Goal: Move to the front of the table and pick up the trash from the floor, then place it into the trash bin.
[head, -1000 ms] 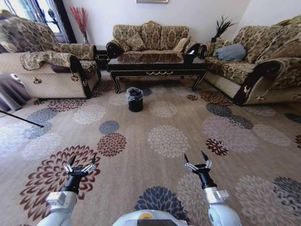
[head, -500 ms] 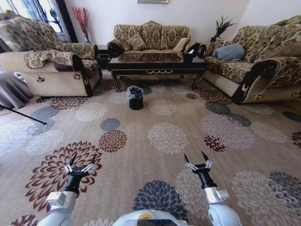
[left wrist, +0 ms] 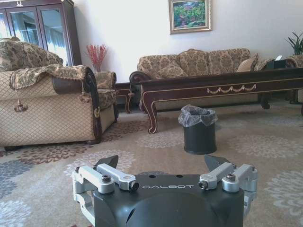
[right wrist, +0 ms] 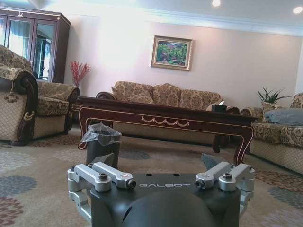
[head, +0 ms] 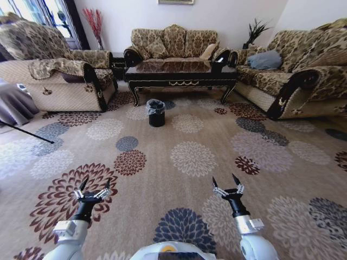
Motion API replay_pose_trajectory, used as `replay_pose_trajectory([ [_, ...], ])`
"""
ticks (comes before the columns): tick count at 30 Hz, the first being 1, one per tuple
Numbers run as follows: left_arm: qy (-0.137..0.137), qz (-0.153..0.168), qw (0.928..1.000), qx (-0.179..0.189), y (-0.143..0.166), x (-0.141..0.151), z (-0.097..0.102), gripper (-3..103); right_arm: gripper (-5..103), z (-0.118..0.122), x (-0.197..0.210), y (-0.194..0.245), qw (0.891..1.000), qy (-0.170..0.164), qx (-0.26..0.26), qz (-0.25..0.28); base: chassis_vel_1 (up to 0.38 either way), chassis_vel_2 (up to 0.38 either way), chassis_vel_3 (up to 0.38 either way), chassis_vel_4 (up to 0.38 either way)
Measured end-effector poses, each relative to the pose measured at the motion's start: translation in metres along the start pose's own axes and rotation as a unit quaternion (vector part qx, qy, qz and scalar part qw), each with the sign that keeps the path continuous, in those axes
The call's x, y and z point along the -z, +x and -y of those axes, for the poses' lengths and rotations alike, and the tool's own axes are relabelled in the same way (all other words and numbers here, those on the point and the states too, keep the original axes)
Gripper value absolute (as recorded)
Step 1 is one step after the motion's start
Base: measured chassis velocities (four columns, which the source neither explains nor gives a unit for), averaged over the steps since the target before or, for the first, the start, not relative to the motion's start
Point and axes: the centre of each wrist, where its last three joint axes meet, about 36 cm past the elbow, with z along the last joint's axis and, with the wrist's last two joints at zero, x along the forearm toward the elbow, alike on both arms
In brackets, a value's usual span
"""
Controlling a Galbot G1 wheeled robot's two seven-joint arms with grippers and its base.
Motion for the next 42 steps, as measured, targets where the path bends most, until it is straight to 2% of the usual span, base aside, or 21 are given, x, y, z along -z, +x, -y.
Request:
replay_pose_trajectory([
  [42, 0.000, 0.000, 1.0000, 0.000, 0.0000, 0.0000, 0.0000, 100, 100, 0.0000, 0.0000, 0.0000, 1.000, 0.000, 0.000, 0.000, -0.003, 0.004, 0.004, -0.003],
])
